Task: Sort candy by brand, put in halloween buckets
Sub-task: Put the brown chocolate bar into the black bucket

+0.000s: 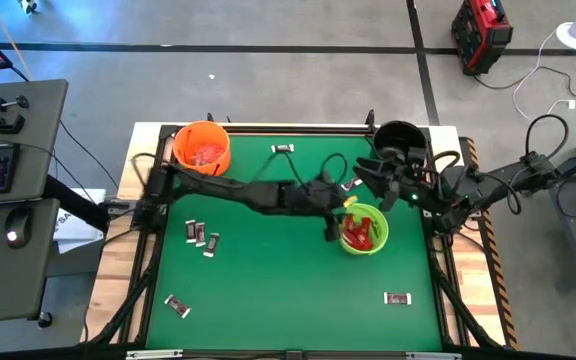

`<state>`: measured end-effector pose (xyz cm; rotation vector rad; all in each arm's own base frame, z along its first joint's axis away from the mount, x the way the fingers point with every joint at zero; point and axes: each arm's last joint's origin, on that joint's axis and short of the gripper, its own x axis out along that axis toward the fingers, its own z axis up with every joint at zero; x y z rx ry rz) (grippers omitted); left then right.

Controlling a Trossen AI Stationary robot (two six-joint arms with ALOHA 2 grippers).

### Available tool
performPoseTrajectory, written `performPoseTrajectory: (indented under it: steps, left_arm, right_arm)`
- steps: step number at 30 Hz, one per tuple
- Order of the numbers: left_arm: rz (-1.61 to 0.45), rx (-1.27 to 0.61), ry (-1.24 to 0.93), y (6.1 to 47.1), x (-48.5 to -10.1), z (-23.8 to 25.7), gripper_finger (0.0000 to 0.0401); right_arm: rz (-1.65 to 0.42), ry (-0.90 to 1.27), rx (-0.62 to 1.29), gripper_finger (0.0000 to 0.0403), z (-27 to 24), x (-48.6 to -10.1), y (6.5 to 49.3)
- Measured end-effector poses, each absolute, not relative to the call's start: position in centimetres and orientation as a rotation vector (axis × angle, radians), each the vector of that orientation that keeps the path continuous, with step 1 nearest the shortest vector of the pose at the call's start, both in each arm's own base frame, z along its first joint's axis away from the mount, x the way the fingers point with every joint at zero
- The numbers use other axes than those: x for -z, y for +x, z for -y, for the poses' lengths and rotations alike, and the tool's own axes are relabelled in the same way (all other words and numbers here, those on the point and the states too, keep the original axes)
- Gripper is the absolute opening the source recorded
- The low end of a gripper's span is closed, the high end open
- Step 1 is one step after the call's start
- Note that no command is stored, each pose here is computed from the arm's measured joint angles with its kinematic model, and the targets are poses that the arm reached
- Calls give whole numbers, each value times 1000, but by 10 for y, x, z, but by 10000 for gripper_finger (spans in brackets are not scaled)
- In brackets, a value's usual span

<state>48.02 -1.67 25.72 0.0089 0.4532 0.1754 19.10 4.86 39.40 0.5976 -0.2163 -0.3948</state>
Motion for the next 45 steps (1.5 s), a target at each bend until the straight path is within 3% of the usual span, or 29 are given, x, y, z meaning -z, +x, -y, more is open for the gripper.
performPoseTrajectory:
  steps: [4,7,12,20,25,30,36,45]
  left_arm:
    - [-633,-274,104,439,-293,-3,212]
    - [-709,-381,57,401,-302,-28,211]
    - [-574,-499,-163,324,-290,-52,207]
    - [-366,-488,-522,221,-237,-27,207]
    - [-274,-440,-622,206,-241,-16,207]
    - [-219,-406,-560,210,-265,-11,207]
    - [-122,-452,-371,213,-304,-16,206]
    - [-13,-597,-362,208,-335,-45,206]
  right_arm:
    - [218,597,404,202,-48,-394,191]
    - [225,595,457,202,-48,-393,192]
    - [240,650,562,202,-47,-386,197]
    - [151,856,705,202,-20,-351,227]
    - [-66,1028,695,202,14,-318,252]
    - [-416,1193,865,202,49,-265,264]
    - [-623,1174,1077,202,75,-228,262]
    - [-809,1161,1230,202,99,-198,256]
